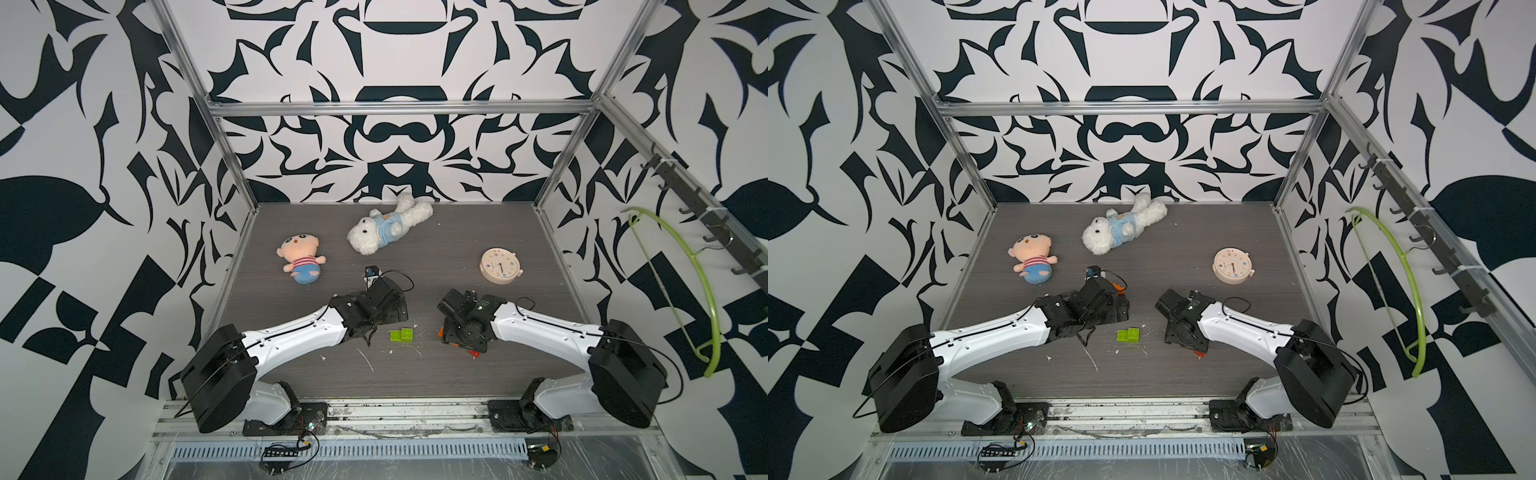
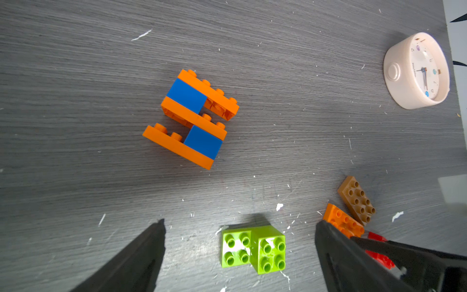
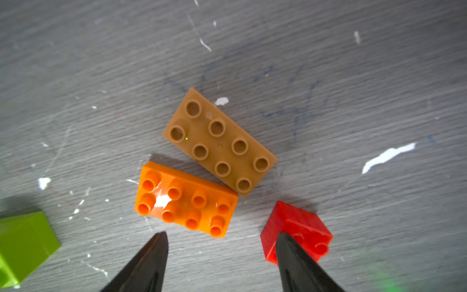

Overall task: Assemble the number 5 with lego
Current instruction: Move the lego brick at the center of the board.

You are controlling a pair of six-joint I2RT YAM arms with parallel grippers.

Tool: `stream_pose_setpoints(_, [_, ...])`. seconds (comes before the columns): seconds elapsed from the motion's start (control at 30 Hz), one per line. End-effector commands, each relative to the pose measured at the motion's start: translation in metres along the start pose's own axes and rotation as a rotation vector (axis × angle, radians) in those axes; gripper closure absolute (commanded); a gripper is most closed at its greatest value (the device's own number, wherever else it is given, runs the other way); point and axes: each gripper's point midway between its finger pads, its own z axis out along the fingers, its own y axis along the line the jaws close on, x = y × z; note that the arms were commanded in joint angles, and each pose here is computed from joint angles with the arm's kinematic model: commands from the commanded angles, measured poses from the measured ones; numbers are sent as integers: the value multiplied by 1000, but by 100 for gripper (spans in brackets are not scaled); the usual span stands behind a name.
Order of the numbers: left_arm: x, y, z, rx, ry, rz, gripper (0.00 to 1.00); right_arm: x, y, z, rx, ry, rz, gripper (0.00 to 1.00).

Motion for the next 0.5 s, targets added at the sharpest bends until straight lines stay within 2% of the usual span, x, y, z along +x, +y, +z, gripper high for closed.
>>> stream_pose_setpoints(0.0, [0, 4, -2, -12, -6, 9, 1, -10, 7, -11, -3, -38, 0, 25])
stream_pose_setpoints(0.23, [1, 4, -1, -15, -4, 10, 1, -8, 23, -2, -25, -20, -3, 14])
stream_pose_setpoints(0.47, [1, 8, -2, -27, -6, 14, 1, -10, 35, -1, -55, -37, 5, 11])
